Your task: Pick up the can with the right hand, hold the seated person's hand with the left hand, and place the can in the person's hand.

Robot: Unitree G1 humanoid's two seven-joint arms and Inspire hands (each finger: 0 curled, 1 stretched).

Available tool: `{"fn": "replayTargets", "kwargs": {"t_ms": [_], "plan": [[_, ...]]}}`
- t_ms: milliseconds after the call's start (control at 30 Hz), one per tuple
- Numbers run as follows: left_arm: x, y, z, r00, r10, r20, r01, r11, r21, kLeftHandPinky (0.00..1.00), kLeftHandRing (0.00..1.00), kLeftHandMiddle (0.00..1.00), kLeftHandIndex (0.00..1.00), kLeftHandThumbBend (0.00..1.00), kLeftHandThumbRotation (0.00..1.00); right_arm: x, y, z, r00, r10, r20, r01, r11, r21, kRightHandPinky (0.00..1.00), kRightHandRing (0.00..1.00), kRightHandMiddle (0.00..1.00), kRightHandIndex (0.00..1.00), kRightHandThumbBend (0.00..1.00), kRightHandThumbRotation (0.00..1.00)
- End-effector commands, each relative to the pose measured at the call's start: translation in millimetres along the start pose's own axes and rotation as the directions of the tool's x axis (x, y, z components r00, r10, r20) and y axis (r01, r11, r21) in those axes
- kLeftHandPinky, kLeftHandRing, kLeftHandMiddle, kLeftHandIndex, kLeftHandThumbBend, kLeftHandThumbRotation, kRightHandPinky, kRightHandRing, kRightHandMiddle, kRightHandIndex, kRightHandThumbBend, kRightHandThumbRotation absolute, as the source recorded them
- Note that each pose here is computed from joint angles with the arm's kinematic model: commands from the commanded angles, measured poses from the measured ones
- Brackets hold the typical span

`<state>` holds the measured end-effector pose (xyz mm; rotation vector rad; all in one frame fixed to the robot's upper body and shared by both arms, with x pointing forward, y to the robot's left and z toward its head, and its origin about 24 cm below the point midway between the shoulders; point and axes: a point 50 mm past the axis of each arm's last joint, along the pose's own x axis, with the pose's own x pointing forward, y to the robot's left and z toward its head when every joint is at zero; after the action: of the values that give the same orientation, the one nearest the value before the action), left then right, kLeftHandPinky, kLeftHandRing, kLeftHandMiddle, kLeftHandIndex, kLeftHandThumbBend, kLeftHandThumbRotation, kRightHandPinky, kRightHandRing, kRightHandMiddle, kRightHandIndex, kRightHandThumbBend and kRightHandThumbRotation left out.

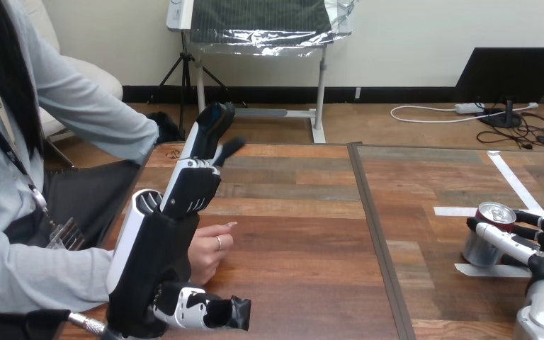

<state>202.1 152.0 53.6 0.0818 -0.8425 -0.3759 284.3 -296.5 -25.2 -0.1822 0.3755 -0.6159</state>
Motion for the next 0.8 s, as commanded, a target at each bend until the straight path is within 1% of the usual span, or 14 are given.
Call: {"fn": "replayTargets", "kwargs": {"t_ms": [0,200,367,567,767], "plan": [[17.3,4.2,-0.3,0.998,-0.002,0.068,0.002,1.000,0.006,0.86,0.99,1.00,0.99,1.00,0.70,5.2,16.4,29.5,0.997,0.014,0.070,-0.019,0.997,0.075,0.41,0.48,0.55,0.55,0.81,0.00],[16.3,4.4,-0.6,0.998,-0.010,0.056,0.010,1.000,-0.003,0.88,1.00,1.00,1.00,1.00,0.67,5.0,16.8,31.4,0.997,0.008,0.082,-0.017,0.995,0.100,0.40,0.47,0.54,0.55,0.79,0.00],[15.5,5.0,-0.6,0.999,-0.006,0.053,0.005,1.000,0.010,0.89,1.00,1.00,1.00,1.00,0.67,4.7,17.6,33.1,0.996,0.007,0.094,-0.018,0.993,0.114,0.40,0.47,0.54,0.54,0.78,0.00],[14.5,4.0,-1.0,0.999,0.005,0.041,-0.005,1.000,0.000,0.89,1.00,1.00,1.00,1.00,0.68,3.8,19.5,36.7,0.992,0.006,0.124,-0.023,0.991,0.132,0.41,0.48,0.54,0.54,0.78,0.00],[13.6,4.4,-1.4,1.000,-0.007,0.031,0.007,1.000,0.003,0.88,1.00,1.00,0.99,1.00,0.68,3.4,20.9,40.5,0.988,0.010,0.151,-0.030,0.991,0.131,0.40,0.47,0.53,0.54,0.77,0.00]]}}
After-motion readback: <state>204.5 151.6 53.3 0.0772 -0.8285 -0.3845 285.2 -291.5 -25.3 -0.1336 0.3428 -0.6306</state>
